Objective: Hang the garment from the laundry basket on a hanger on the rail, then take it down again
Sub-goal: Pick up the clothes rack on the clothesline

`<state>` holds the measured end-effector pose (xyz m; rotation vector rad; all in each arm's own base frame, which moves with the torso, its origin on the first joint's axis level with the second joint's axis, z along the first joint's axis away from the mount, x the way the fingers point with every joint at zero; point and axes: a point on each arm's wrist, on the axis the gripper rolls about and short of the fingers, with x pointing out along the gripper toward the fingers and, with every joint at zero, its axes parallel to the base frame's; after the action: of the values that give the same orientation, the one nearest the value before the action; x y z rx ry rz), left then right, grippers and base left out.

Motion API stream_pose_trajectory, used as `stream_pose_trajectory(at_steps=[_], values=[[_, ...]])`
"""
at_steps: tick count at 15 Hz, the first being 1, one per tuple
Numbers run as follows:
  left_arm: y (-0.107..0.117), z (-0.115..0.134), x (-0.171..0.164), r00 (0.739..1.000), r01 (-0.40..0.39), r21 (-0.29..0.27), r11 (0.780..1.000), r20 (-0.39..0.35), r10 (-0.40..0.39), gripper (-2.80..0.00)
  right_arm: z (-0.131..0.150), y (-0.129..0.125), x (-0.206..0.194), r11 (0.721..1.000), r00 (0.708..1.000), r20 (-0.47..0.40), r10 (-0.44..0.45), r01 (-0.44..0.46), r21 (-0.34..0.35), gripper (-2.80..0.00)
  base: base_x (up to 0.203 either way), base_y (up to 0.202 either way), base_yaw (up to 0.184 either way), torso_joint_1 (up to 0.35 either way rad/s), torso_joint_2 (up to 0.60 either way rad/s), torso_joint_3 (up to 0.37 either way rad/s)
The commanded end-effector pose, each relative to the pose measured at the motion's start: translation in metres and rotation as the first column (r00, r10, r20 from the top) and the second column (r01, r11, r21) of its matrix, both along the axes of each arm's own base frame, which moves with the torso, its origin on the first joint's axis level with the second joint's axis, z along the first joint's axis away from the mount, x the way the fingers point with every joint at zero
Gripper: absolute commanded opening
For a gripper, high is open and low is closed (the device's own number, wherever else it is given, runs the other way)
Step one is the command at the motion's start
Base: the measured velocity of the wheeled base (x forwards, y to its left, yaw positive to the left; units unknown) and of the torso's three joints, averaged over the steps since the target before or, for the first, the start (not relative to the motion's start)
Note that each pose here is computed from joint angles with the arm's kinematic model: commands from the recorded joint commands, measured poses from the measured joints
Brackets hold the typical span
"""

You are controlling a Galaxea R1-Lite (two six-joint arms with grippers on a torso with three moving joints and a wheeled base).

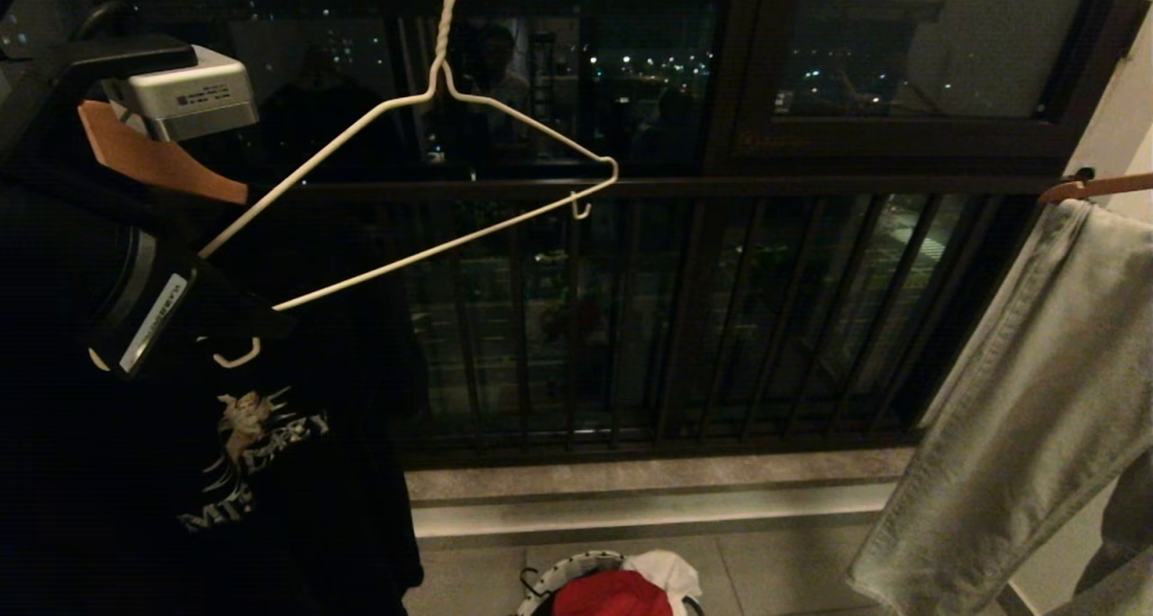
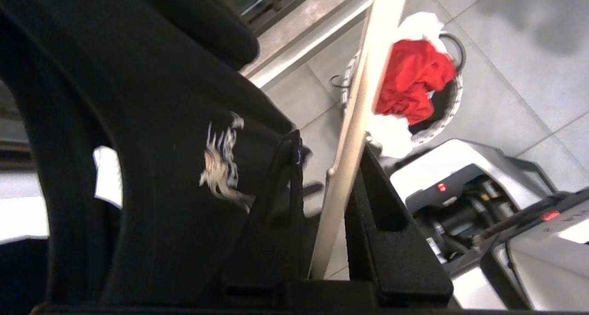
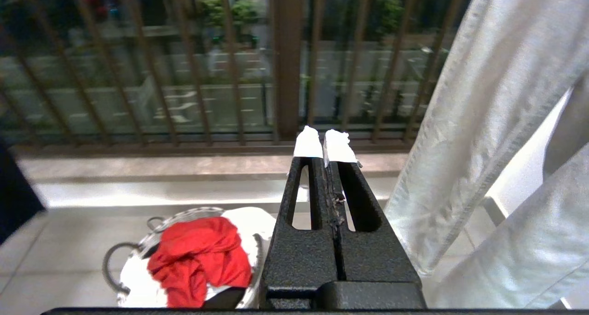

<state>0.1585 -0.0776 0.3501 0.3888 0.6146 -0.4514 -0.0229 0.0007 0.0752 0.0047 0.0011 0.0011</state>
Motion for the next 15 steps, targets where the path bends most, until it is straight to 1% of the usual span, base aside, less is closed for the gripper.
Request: stream_pose_trajectory(at_steps=[1,7,9,13,15], values=[[0.001,0.001,-0.002,1.000,-0.004,-0.006,1.000,0.001,0.004,-2.80,0.000,0.000,0.000,1.000,1.000,0.001,0.000,0.000,0.000,-2.80,0.000,0.000,0.000,0.000,0.00,0.000],[0.003,0.009,-0.006,0.999,-0.017,-0.032,0.999,0.031,0.018,-2.80,0.000,0.000,0.000,1.000,1.000,0.000,0.002,-0.002,0.000,-2.80,0.000,0.000,0.000,0.000,0.00,0.000],[0.002,0.011,-0.003,0.998,-0.048,-0.025,0.999,0.045,0.049,-2.80,0.000,0.000,0.000,1.000,1.000,0.001,0.000,0.000,0.000,-2.80,0.000,0.000,0.000,0.000,0.00,0.000],[0.001,0.011,0.001,0.997,-0.065,-0.012,0.998,0.047,0.066,-2.80,0.000,0.000,0.000,1.000,1.000,0.000,0.000,0.000,0.000,-2.80,0.000,0.000,0.000,0.000,0.00,0.000],[0.000,0.018,0.002,0.995,-0.068,-0.029,0.997,0.069,0.070,-2.80,0.000,0.000,0.000,1.000,1.000,0.001,0.000,0.000,0.000,-2.80,0.000,0.000,0.000,0.000,0.00,0.000]])
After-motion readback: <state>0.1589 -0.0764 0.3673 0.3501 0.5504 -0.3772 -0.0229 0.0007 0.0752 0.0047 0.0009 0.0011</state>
